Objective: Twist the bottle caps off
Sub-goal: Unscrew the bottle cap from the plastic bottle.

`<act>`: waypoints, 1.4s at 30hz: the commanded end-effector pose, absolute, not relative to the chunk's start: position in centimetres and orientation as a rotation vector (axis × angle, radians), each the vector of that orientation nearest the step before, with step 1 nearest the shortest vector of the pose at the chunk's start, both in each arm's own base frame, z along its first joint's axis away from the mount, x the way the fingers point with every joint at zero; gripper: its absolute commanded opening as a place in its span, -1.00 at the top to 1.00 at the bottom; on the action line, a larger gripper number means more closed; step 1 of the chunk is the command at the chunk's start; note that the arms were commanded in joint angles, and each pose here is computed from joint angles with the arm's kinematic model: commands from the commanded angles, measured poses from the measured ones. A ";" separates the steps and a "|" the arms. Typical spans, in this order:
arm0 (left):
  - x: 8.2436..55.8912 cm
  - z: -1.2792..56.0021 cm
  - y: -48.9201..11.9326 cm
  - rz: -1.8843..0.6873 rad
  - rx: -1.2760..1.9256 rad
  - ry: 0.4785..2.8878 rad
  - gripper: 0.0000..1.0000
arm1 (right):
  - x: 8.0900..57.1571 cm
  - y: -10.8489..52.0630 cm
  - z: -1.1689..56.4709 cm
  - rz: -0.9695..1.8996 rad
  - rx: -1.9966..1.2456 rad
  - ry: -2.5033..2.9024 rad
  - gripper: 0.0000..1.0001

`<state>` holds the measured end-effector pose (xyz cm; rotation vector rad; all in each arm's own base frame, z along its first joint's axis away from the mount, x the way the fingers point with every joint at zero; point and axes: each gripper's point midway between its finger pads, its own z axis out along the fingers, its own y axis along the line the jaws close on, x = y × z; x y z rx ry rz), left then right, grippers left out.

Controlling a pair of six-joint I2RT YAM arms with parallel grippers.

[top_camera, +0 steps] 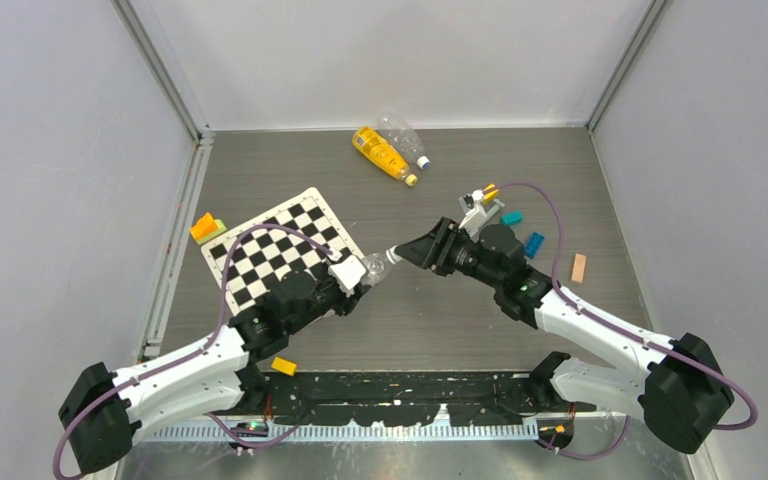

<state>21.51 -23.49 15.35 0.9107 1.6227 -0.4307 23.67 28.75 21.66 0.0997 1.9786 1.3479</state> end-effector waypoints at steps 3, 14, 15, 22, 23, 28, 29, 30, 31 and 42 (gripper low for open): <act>22.1 18.2 -23.9 -0.449 0.836 1.523 1.00 | 24.0 29.6 24.0 1.407 0.077 1.930 -0.10; 21.7 18.1 -24.1 -0.473 0.851 1.521 1.00 | 24.7 31.0 23.6 1.469 0.074 1.919 0.44; 21.6 18.1 -24.1 -0.473 0.852 1.524 1.00 | 24.6 31.1 23.6 1.477 0.060 1.917 0.54; 22.0 17.8 -23.1 -0.447 0.785 1.609 1.00 | 22.8 31.0 23.0 1.462 -0.165 1.848 0.98; 22.1 17.8 -23.1 -0.445 0.789 1.625 1.00 | 22.5 30.6 22.5 1.426 -0.220 1.819 0.99; 20.0 17.9 -25.2 -0.757 0.892 1.661 1.00 | 21.3 29.2 20.1 1.323 -0.389 1.686 0.99; 19.6 18.1 -25.6 -0.835 0.903 1.656 1.00 | 20.8 28.9 20.0 1.330 -0.406 1.637 0.99; 19.3 18.5 -25.9 -0.900 0.910 1.650 1.00 | 20.4 28.9 19.9 1.335 -0.438 1.609 0.99; 18.6 19.0 -26.2 -0.974 0.930 1.638 1.00 | 19.9 28.7 19.9 1.345 -0.458 1.569 0.99; 13.1 22.2 -27.5 -1.401 1.158 1.463 1.00 | 16.9 28.3 20.6 1.397 -0.614 1.359 0.99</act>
